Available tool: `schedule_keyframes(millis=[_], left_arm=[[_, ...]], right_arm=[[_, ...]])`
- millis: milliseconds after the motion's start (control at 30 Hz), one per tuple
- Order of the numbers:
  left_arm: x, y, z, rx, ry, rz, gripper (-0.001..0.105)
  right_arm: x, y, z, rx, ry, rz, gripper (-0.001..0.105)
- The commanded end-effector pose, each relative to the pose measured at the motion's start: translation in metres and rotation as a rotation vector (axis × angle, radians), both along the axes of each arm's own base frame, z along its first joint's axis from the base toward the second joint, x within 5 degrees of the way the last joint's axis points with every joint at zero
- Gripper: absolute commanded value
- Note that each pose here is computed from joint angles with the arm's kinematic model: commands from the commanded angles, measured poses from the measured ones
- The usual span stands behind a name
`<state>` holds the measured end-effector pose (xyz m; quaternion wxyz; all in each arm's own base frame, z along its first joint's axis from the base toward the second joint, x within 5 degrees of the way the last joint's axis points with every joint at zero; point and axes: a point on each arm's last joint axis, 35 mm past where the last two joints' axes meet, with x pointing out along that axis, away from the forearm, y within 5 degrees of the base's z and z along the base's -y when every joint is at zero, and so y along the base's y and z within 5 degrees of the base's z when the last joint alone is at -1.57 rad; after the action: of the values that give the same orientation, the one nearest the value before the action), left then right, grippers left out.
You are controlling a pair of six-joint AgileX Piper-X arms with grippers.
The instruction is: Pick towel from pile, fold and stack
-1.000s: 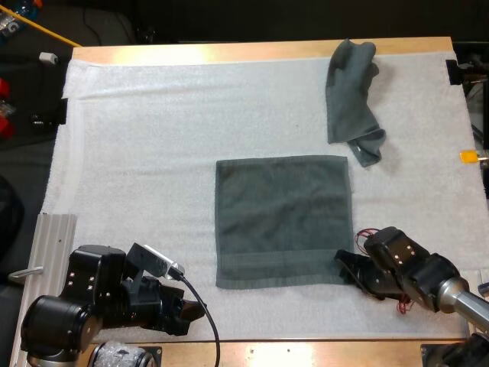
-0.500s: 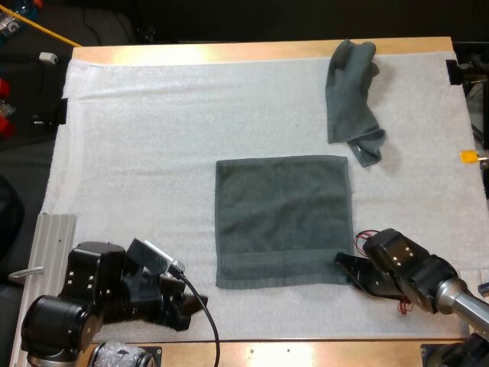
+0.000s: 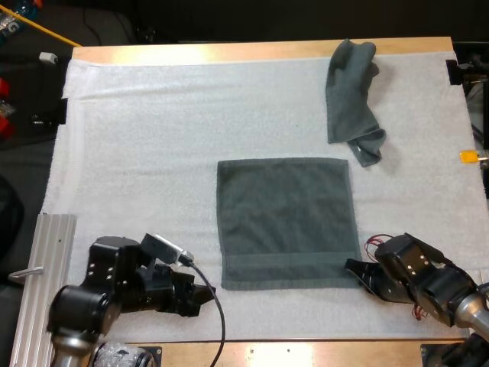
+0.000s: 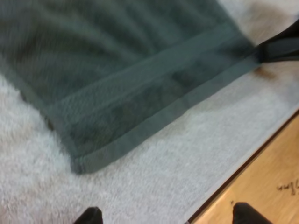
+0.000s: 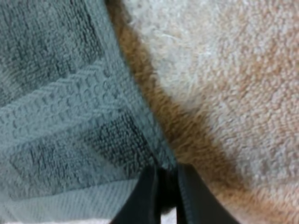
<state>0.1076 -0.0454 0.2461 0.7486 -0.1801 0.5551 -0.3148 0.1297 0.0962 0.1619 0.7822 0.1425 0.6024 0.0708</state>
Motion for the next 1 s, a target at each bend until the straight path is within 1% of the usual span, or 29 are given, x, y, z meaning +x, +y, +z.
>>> schedule_keyframes(millis=[0,67,133,333,400,533,767,967], left_arm=[[0.003,-0.002,-0.004,-0.003,0.004,-0.001,0.055],[0.007,-0.006,-0.011,-0.004,0.031,-0.012,0.055],[0.013,-0.014,-0.018,0.009,0.055,-0.045,0.055],[0.033,-0.032,-0.038,0.121,0.089,-0.054,0.055],[0.040,-0.037,-0.045,0.129,0.098,-0.057,0.055],[0.056,-0.044,-0.065,0.140,0.153,-0.035,0.055],[0.071,-0.051,-0.095,0.161,0.239,-0.040,0.055],[0.077,-0.056,-0.115,0.111,0.318,-0.065,0.055]], right_arm=[[-0.002,-0.002,0.000,-0.020,0.002,0.006,0.000],[-0.002,-0.002,0.000,-0.019,0.001,0.006,0.000],[-0.002,-0.002,0.000,-0.019,0.000,0.006,0.000],[-0.002,-0.002,0.000,-0.019,0.000,0.006,0.000],[-0.002,-0.002,0.000,-0.019,0.000,0.006,0.000],[-0.002,-0.002,0.000,-0.019,0.000,0.006,0.000],[-0.002,-0.002,0.000,-0.019,0.000,0.006,0.000],[-0.002,-0.002,0.000,-0.019,0.000,0.006,0.000]])
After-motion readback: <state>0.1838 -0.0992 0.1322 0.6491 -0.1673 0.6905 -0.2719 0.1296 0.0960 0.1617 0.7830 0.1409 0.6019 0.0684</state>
